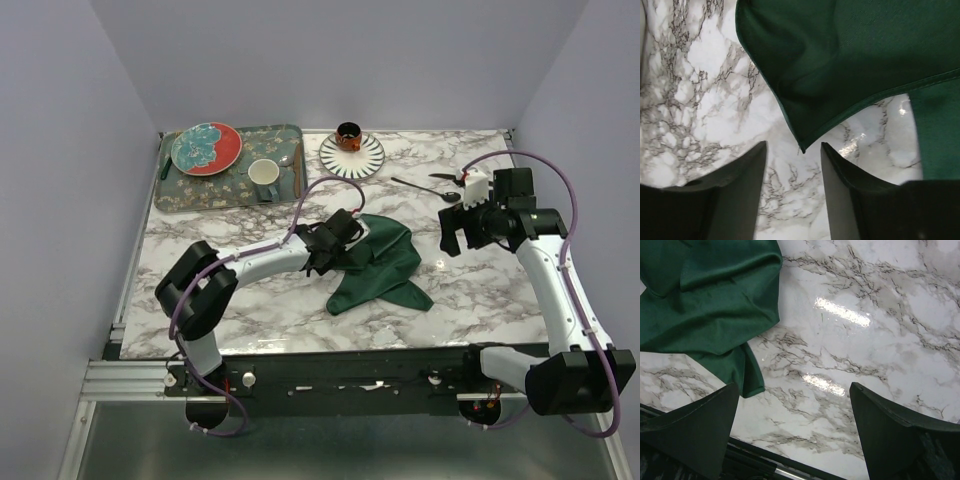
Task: Fold the napkin into a case and place the utensils inside
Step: Pick up the crumpled napkin from the center of the board.
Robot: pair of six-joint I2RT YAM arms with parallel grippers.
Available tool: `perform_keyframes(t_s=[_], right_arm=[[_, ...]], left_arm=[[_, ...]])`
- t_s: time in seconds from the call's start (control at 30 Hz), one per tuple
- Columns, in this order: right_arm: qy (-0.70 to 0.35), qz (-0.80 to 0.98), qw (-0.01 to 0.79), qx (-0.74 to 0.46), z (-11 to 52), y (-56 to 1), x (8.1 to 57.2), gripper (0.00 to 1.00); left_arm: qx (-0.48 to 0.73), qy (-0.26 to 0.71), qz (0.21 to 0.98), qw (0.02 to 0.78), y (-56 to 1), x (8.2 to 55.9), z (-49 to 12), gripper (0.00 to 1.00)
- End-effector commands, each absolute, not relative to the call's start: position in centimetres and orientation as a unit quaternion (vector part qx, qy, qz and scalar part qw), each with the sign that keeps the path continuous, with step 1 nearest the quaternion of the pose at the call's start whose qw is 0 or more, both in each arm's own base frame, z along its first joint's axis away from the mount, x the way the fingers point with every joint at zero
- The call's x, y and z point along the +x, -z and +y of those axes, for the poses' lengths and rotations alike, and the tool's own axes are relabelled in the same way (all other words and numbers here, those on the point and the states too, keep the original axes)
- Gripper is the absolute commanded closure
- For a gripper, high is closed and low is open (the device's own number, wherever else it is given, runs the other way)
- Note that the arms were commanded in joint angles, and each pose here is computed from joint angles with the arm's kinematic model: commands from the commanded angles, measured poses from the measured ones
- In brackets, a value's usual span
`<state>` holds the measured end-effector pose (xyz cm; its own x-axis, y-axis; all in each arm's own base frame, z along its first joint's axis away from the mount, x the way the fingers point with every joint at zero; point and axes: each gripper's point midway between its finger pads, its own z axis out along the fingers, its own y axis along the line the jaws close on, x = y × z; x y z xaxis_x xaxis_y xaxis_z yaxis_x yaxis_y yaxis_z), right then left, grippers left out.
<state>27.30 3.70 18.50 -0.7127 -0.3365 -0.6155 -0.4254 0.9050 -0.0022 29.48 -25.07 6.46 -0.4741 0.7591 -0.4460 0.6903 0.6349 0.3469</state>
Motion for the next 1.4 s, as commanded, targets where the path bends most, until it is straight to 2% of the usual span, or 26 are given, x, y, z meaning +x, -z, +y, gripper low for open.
perform_keyframes(t_s=[0.0,0.07,0.1,0.2,0.33,0.57,0.67,0.83,0.93,1.03,1.07,1.17,1.33,1.37], right_arm=[[-0.083,0.922,0.312,-0.215,4.2,-18.5,27.2,0.0],[-0.089,0.922,0.309,-0.217,4.4,-18.4,27.2,0.0],[-0.09,0.921,0.311,-0.219,4.5,-18.4,27.3,0.0],[-0.102,0.919,0.309,-0.221,4.9,-18.2,27.6,0.0],[-0.127,0.914,0.312,-0.225,6.1,-18.6,28.7,0.0],[-0.184,0.899,0.321,-0.234,8.8,-20.3,31.7,0.0],[-0.205,0.895,0.317,-0.237,10.1,-20.5,32.6,0.01],[-0.232,0.884,0.309,-0.264,13.3,-20.3,33.4,0.04],[-0.25,0.877,0.293,-0.287,15.9,-19.7,33.4,0.06],[-0.286,0.872,0.254,-0.305,19.4,-18.4,32.4,0.13],[-0.3,0.869,0.244,-0.31,20.4,-18.1,31.9,0.19],[-0.321,0.861,0.218,-0.329,24.2,-16.9,30.6,0.21],[-0.275,0.861,0.206,-0.374,29.5,-14.1,30.1,0.22],[-0.266,0.86,0.211,-0.381,30.1,-14.0,30.4,0.26]], left_arm=[[0.408,-0.094,0.855,0.308,-6.5,31.5,-24.5,0.58],[0.398,-0.1,0.861,0.302,-6.0,32.0,-24.1,0.67],[0.392,-0.099,0.864,0.301,-6.1,32.4,-24.0,0.79],[0.36,-0.08,0.881,0.295,-6.8,33.4,-23.0,1.0],[0.379,-0.028,0.874,0.303,-9.0,32.5,-22.1,1.0],[0.465,0.036,0.794,0.39,-18.6,28.8,-21.4,1.0],[0.514,0.063,0.768,0.377,-20.2,26.4,-21.2,1.0],[0.581,0.08,0.744,0.319,-17.6,22.0,-19.8,1.0],[0.573,0.077,0.755,0.308,-16.8,21.6,-19.2,1.0],[0.565,0.089,0.76,0.307,-16.7,21.2,-19.4,1.0],[0.565,0.09,0.761,0.305,-16.5,21.1,-19.3,1.0],[0.567,0.085,0.766,0.292,-15.3,20.8,-18.8,1.0],[0.565,0.088,0.772,0.278,-13.8,20.2,-18.5,1.0],[0.563,0.089,0.773,0.278,-13.7,20.1,-18.5,1.0]])
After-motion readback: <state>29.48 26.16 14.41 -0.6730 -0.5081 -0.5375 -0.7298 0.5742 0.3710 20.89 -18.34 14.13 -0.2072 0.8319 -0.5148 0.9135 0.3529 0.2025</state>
